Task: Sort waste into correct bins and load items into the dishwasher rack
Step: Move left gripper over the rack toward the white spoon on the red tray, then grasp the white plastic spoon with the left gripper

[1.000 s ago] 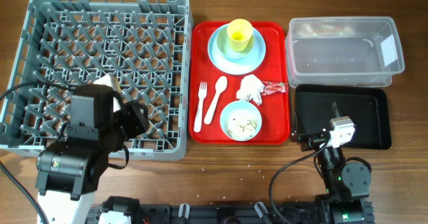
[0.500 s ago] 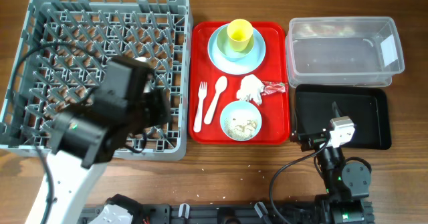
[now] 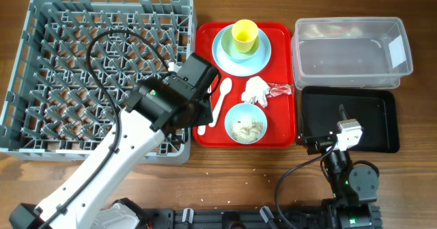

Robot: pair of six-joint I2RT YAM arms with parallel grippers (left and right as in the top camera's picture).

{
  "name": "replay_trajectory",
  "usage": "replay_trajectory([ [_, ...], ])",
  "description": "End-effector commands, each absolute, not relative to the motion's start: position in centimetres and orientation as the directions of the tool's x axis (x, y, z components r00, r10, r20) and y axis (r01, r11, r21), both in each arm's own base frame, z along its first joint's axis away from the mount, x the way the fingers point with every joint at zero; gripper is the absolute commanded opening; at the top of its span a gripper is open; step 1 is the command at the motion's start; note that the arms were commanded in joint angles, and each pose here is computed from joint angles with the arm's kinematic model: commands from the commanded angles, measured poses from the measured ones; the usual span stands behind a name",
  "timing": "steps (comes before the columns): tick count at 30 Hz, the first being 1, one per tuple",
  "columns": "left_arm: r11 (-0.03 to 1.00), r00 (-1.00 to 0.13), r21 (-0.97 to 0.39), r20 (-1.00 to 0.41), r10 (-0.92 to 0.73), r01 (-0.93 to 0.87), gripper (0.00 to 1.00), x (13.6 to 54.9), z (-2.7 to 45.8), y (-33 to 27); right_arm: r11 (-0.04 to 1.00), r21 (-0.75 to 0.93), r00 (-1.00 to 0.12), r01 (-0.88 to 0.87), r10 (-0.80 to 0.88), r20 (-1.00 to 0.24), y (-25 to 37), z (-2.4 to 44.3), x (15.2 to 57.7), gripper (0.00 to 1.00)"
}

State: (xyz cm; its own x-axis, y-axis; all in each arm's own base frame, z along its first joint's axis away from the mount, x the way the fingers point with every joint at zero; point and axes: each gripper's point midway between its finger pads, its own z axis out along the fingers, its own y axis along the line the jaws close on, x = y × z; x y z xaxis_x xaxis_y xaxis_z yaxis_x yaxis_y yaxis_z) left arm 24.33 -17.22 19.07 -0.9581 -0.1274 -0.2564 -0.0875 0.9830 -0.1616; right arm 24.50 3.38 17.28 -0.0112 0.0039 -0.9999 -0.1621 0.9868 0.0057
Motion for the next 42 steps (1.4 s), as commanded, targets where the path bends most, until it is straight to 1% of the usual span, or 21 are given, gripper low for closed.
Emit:
replay_trajectory([
  [1, 0.980, -0.947, -0.163, -0.280, -0.159, -0.116, 0.34, 24.8, 19.1, -17.4, 0.988, 0.000, -0.004, -0.157, 0.000, -1.000, 3.3, 17.4, 24.5, 1.00],
  [5, 0.981, -0.947, -0.178, -0.295, -0.129, -0.078, 0.34, 24.9, 18.3, -18.9, 0.988, 0.001, -0.004, -0.156, 0.000, -1.000, 3.3, 17.4, 24.5, 1.00],
  [12, 0.986, -0.955, -0.164, -0.293, -0.038, 0.011, 0.33, 25.1, 14.1, -22.9, 0.988, 0.000, -0.004, -0.157, 0.000, -1.000, 3.3, 17.4, 24.5, 1.00],
  [13, 0.988, -0.952, -0.156, -0.304, -0.029, 0.020, 0.31, 25.4, 13.7, -23.4, 0.988, 0.000, -0.004, -0.157, 0.000, -1.000, 3.3, 17.4, 24.5, 0.99],
  [17, 0.985, -0.947, -0.168, -0.319, -0.020, 0.036, 0.15, 26.5, 12.1, -25.3, 0.988, 0.001, -0.004, -0.157, 0.000, -1.000, 3.3, 17.4, 24.5, 1.00],
  [19, 0.984, -0.949, -0.172, -0.316, -0.019, 0.037, 0.09, 26.9, 11.4, -25.8, 0.988, 0.000, -0.004, -0.157, 0.000, -1.000, 3.3, 17.4, 24.5, 1.00],
  [21, 0.972, -0.958, -0.222, -0.288, 0.014, 0.081, 0.10, 26.3, 10.6, -28.0, 0.988, 0.000, -0.004, -0.157, 0.000, -1.000, 3.3, 17.4, 24.5, 1.00],
  [25, 0.959, -0.945, -0.236, -0.319, 0.075, 0.156, 0.10, 25.8, 8.7, -31.6, 0.988, 0.000, -0.004, -0.157, 0.000, -1.000, 3.3, 17.4, 24.5, 1.00],
  [28, 0.947, -0.937, -0.247, -0.330, 0.117, 0.206, 0.11, 25.3, 6.3, -34.5, 0.988, 0.000, -0.004, -0.157, 0.000, -1.000, 3.3, 17.4, 24.5, 1.00],
  [32, 0.946, -0.933, -0.239, -0.335, 0.131, 0.219, 0.15, 25.3, 4.7, -35.5, 0.988, 0.000, -0.004, -0.157, 0.000, -1.000, 3.3, 17.4, 24.5, 1.00],
  [37, 0.950, -0.938, -0.212, -0.310, 0.158, 0.230, 0.16, 24.6, 2.9, -35.7, 0.988, 0.000, -0.004, -0.157, 0.000, -1.000, 3.3, 17.4, 24.5, 1.00],
  [41, 0.953, -0.941, -0.187, -0.286, 0.178, 0.237, 0.10, 24.0, 1.5, -35.7, 0.988, 0.000, -0.004, -0.157, 0.000, -1.000, 3.3, 17.4, 24.5, 1.00],
  [42, 0.954, -0.942, -0.183, -0.286, 0.179, 0.237, 0.04, 24.0, 1.4, -35.6, 0.988, 0.000, -0.004, -0.157, 0.000, -1.000, 3.3, 17.4, 24.5, 1.00],
])
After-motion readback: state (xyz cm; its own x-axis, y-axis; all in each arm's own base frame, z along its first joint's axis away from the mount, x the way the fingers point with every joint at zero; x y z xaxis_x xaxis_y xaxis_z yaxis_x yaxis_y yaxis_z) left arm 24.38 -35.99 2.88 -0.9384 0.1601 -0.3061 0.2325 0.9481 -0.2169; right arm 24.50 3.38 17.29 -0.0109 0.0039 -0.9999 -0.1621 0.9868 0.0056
